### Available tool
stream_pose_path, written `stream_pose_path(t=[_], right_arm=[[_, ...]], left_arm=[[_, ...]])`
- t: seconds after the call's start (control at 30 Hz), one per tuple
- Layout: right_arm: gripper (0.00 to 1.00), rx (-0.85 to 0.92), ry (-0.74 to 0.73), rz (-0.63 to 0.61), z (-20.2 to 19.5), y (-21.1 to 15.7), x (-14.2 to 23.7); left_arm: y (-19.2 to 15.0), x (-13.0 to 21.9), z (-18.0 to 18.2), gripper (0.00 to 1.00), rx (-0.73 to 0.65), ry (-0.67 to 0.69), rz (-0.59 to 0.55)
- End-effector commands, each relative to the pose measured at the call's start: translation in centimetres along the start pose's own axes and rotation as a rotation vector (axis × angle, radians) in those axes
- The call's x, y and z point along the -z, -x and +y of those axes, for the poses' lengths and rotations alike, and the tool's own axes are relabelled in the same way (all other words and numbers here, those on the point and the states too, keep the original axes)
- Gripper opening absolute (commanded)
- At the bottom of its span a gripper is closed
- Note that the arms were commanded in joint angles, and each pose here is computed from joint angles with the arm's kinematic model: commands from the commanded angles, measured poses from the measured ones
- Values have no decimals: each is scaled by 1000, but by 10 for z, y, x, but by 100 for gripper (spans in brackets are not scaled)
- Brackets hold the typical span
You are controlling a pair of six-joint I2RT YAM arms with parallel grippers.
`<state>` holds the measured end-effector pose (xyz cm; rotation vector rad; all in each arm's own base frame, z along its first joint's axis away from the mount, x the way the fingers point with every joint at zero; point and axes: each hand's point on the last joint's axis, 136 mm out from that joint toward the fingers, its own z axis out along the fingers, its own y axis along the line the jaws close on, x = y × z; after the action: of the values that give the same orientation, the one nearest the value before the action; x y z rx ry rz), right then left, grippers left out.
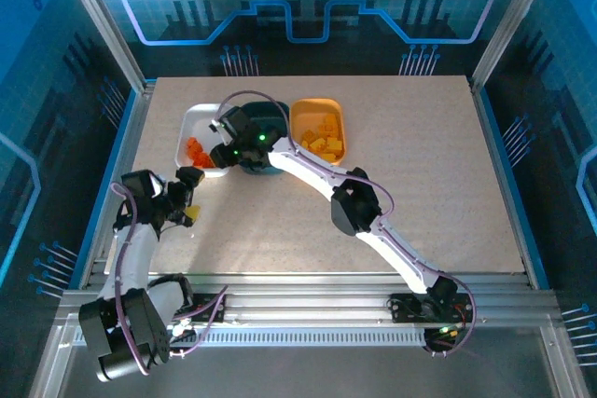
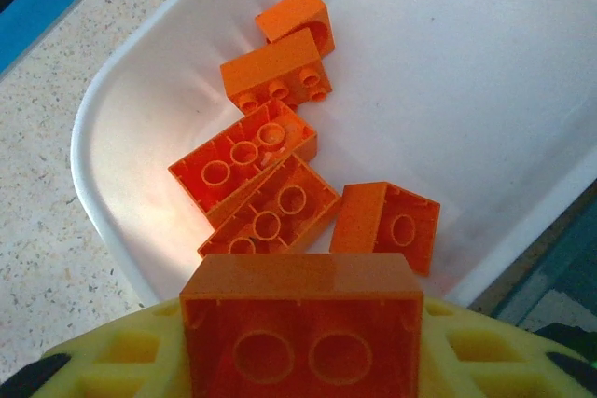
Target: Sort the legos into containers by color
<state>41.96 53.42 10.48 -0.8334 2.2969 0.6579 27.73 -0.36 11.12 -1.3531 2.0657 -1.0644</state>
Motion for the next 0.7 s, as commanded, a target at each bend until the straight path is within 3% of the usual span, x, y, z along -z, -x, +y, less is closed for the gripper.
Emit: stream_pose_path(t=[0.0, 0.13, 0.23, 0.4, 0.5, 0.63, 0.67], right_arm=[[69, 20, -11, 4, -2, 3, 5], [76, 39, -22, -36, 2, 21, 24], [76, 53, -48, -86, 3, 41, 50], [74, 61, -97, -108, -5, 43, 99], [76, 60, -120, -206, -10, 47, 159], [80, 81, -229, -306, -25, 26, 235], [89, 112, -269, -316, -27, 18, 250]], left_arm=[[-3, 4, -12, 99, -29, -49, 28], [-5, 4, -16, 99, -38, -66, 38], [-6, 7, -21, 99, -58, -78, 39], [-16, 14, -38, 99, -184, -89, 51], [-28, 18, -50, 99, -303, -69, 51], [-45, 38, -82, 99, -443, -66, 47], [-48, 44, -88, 99, -486, -59, 29]])
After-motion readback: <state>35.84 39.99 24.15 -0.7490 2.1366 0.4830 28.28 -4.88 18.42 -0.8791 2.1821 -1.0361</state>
